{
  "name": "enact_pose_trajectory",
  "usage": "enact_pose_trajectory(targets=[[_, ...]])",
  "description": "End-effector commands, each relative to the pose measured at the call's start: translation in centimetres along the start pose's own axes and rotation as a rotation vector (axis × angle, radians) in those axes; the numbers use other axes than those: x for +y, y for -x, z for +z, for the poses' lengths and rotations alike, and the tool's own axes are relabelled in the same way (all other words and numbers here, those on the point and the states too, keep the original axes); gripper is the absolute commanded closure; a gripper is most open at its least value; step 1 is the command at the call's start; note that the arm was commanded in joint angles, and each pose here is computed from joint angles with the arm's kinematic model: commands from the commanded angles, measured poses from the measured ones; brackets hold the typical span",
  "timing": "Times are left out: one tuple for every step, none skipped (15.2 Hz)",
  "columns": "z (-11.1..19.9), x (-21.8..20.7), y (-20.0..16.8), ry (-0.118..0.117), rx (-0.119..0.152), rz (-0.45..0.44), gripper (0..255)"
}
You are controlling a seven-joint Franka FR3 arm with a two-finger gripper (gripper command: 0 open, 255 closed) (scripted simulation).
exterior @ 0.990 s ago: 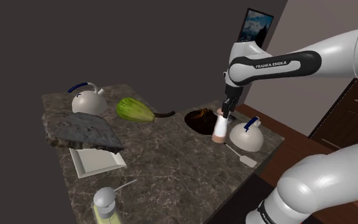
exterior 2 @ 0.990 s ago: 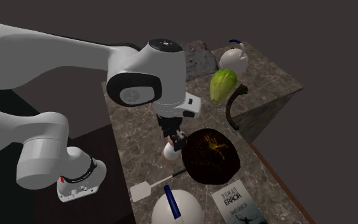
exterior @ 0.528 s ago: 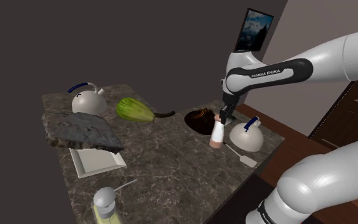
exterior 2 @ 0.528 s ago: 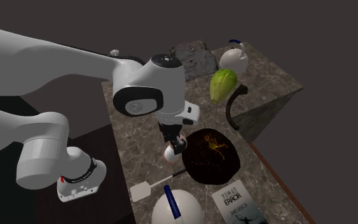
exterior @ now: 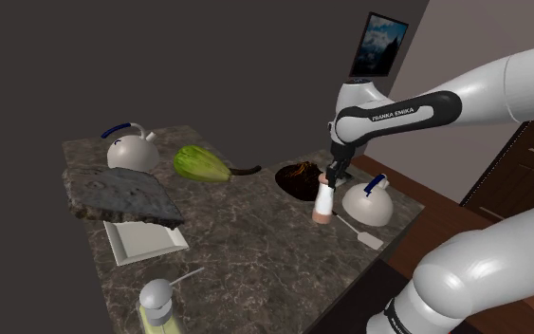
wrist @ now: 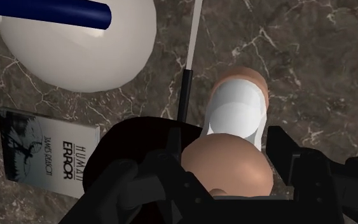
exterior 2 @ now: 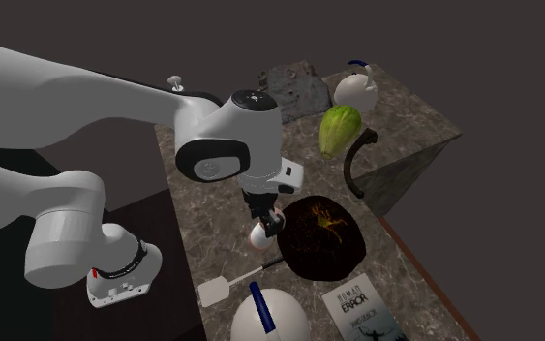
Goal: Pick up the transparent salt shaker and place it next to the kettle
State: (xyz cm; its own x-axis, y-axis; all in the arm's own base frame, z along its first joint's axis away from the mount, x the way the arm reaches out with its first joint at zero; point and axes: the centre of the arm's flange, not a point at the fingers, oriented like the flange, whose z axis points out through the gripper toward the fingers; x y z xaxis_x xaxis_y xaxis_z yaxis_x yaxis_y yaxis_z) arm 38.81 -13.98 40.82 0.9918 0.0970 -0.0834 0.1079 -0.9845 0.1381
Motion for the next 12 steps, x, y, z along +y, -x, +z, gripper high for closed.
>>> enact_pose_trajectory(targets=[[0.2,-0.1,0.0,-0.002,-0.004,-0.001,255],[0.2,-0.1,0.0,-0.002,-0.004,-0.001,255],[0.2,-0.1,0.0,-0.002,-0.004,-0.001,0],[0.2,0.0,0.0,-0.002,-0.004,-0.001,0],[0.2,-0.1,0.0,-0.002,-0.004,-0.001,0],[0.2,-0.1,0.0,-0.002,-0.004,-0.001,0],[0.2,-0.1,0.0,-0.002,-0.004,-0.001,0],[0.2,-0.1,0.0,-0.002,-0.004,-0.001,0],[-1.2,-0.1,0.0,-0.002,-0.004,-0.001,0],[-2.5,-0.1,0.0,-0.002,-0.004,-0.001,0],[-3.8,0.0,0.0,-0.002,-0.004,-0.001,0],[-4.8,0.0,0.0,-0.002,-0.004,-0.001,0]])
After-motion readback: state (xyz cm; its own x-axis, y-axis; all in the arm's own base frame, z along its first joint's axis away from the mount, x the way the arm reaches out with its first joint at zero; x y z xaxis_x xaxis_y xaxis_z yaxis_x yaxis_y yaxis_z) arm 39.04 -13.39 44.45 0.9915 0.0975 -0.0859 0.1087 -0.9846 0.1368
